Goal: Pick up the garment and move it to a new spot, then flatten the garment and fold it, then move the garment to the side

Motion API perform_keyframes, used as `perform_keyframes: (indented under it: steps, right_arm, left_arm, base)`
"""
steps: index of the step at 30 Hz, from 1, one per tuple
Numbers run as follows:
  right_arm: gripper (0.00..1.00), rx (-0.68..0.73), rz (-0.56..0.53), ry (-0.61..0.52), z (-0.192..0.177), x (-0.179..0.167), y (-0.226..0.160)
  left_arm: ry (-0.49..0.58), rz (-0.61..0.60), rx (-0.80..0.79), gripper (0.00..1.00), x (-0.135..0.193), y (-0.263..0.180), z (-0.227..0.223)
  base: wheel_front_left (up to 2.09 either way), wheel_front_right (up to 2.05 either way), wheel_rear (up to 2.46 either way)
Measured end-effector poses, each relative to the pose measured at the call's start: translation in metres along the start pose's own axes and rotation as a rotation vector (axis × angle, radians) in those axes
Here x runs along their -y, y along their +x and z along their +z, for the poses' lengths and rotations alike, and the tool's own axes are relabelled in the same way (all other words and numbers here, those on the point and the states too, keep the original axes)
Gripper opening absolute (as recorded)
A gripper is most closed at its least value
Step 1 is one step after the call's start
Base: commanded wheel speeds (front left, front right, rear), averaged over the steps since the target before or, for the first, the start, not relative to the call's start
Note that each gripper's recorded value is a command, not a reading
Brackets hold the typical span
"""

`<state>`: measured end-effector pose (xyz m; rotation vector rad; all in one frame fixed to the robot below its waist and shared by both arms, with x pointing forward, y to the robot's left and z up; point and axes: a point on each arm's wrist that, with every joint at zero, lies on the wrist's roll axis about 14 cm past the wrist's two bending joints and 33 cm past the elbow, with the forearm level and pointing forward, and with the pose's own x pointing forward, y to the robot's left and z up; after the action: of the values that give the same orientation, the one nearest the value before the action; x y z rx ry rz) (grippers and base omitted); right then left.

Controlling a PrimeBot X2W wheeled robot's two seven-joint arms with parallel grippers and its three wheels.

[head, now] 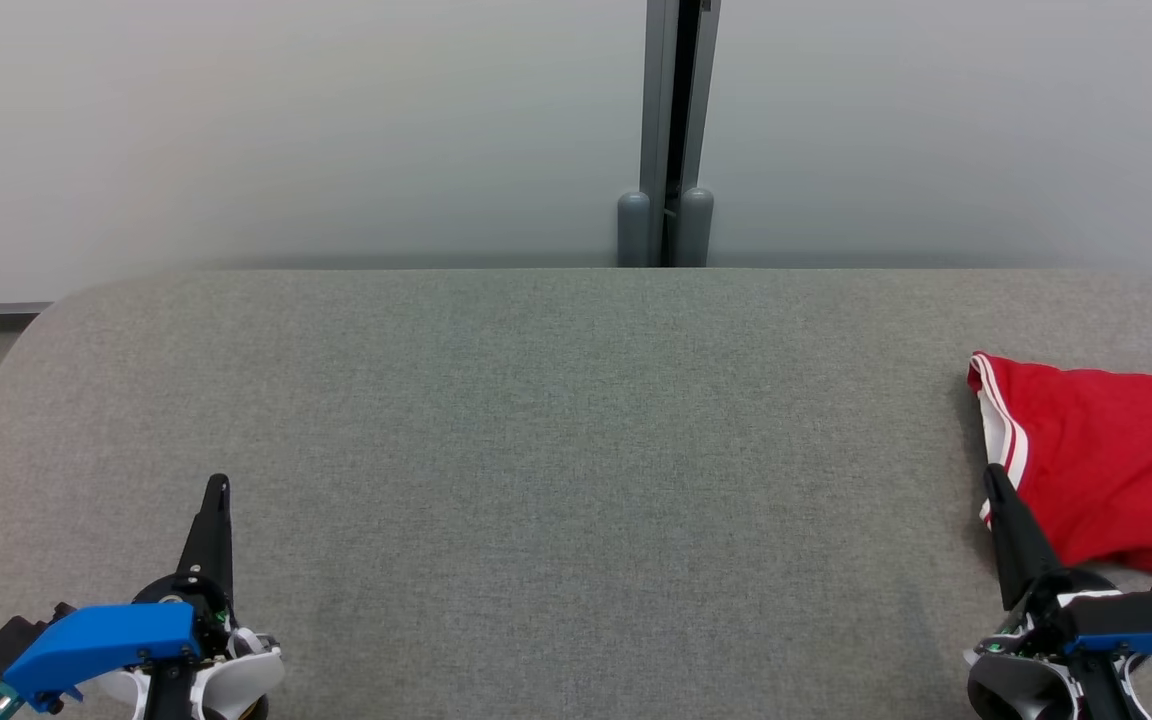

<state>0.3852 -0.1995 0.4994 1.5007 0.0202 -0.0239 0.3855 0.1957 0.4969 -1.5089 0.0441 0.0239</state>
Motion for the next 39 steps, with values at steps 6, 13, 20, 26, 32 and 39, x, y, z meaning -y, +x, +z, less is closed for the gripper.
perform_keyframes:
  steps: [6,13,20,26,32,39]
  right_arm:
    - [0.0,-0.002,0.008,0.038,0.0001,-0.002,0.0009]
    - [0.0,-0.002,0.016,0.074,0.0006,-0.0037,0.0015]
    - [0.0,-0.002,0.016,0.074,0.0006,-0.0038,0.0016]
    - [0.0,-0.002,0.016,0.074,0.0006,-0.0038,0.0016]
    - [0.0,-0.002,0.016,0.074,0.0006,-0.0038,0.0016]
    - [0.0,-0.002,0.016,0.074,0.0006,-0.0038,0.0016]
  left_arm:
    - [-0.034,-0.017,0.006,0.0,0.0036,0.0009,0.002]
    - [-0.066,-0.034,0.016,0.0,0.0072,0.0015,0.0059]
    - [-0.066,-0.034,0.016,0.0,0.0073,0.0016,0.0059]
    - [-0.067,-0.034,0.016,0.0,0.0073,0.0017,0.006]
    - [-0.067,-0.035,0.017,0.0,0.0074,0.0016,0.0061]
    - [-0.067,-0.035,0.016,0.0,0.0073,0.0016,0.0058]
  base:
    - [0.0,0.0,0.0]
    - [0.0,0.0,0.0]
    - [0.0,0.0,0.0]
    - [0.0,0.0,0.0]
    - [0.0,0.0,0.0]
    - [0.0,0.0,0.0]
